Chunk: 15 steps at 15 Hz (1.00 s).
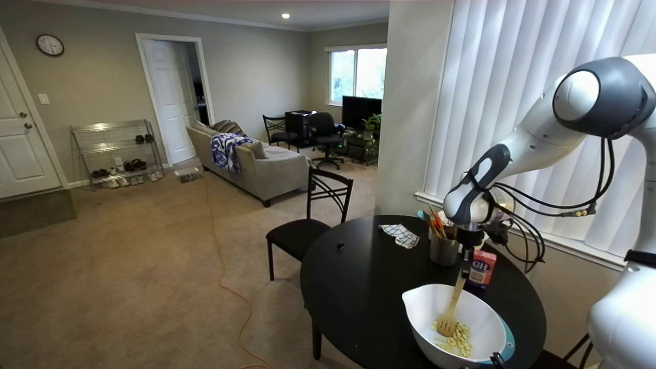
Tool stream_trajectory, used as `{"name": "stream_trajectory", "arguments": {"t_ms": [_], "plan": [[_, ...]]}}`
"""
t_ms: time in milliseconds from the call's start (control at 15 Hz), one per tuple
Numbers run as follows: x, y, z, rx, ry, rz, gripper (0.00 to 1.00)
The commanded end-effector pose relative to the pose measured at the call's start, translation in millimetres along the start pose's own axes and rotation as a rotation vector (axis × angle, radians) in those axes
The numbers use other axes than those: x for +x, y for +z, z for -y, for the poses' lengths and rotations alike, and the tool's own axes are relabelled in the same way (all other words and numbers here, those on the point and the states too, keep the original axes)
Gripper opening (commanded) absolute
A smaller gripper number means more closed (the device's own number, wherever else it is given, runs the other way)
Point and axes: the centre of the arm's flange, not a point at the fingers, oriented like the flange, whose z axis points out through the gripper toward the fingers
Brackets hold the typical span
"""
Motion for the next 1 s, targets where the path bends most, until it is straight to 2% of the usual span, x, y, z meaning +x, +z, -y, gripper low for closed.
{"name": "stream_trajectory", "arguments": {"t_ms": [0,400,667,933], "plan": [[-20.2,9.0,1.0,0.113,0.008,-0.001,0.05],[-34.8,21.9,9.4,0.323,0.008,0.044,0.05],[-34.4,26.8,12.2,0.38,0.031,0.048,0.05],[-31.3,29.0,16.0,0.404,0.054,0.039,0.05]]}}
